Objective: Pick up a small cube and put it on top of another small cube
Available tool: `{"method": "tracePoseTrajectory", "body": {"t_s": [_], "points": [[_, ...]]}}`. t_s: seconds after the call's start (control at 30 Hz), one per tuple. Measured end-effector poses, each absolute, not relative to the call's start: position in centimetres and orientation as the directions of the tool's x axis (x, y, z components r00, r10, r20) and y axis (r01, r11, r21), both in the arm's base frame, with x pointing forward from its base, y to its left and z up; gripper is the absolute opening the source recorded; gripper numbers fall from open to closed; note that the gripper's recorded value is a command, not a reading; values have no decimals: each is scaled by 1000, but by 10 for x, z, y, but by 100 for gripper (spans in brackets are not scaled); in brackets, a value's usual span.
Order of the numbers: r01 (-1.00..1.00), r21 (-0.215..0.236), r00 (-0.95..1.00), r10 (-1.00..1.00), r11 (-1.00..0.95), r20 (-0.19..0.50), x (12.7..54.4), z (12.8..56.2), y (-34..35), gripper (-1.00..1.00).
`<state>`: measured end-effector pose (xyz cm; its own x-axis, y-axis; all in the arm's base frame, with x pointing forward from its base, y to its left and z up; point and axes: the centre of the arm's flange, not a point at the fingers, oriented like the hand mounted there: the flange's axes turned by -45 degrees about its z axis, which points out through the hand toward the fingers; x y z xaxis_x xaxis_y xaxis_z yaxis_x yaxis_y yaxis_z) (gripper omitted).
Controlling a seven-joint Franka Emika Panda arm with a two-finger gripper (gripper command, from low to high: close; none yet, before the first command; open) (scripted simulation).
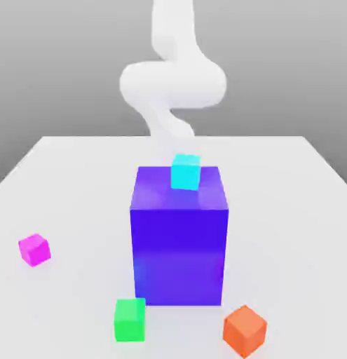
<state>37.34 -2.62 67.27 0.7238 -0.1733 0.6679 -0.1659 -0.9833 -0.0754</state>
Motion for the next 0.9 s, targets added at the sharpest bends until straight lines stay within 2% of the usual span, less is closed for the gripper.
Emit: {"method": "tracePoseTrajectory", "body": {"t_s": [0.1,0.2,0.33,0.43,0.53,0.67,0.9], "points": [[-363,-142,712,-372,-921,595,399,623,-64,0],[-542,-189,654,-552,-819,517,413,572,-104,0],[-748,-225,510,-758,-624,407,417,504,-159,0],[-867,-230,360,-875,-442,324,408,452,-198,0],[-946,-220,182,-953,-237,243,390,400,-233,0],[-982,-180,-81,-986,54,146,354,333,-272,0],[-828,-55,-560,-828,558,23,261,225,-316,0]]}}
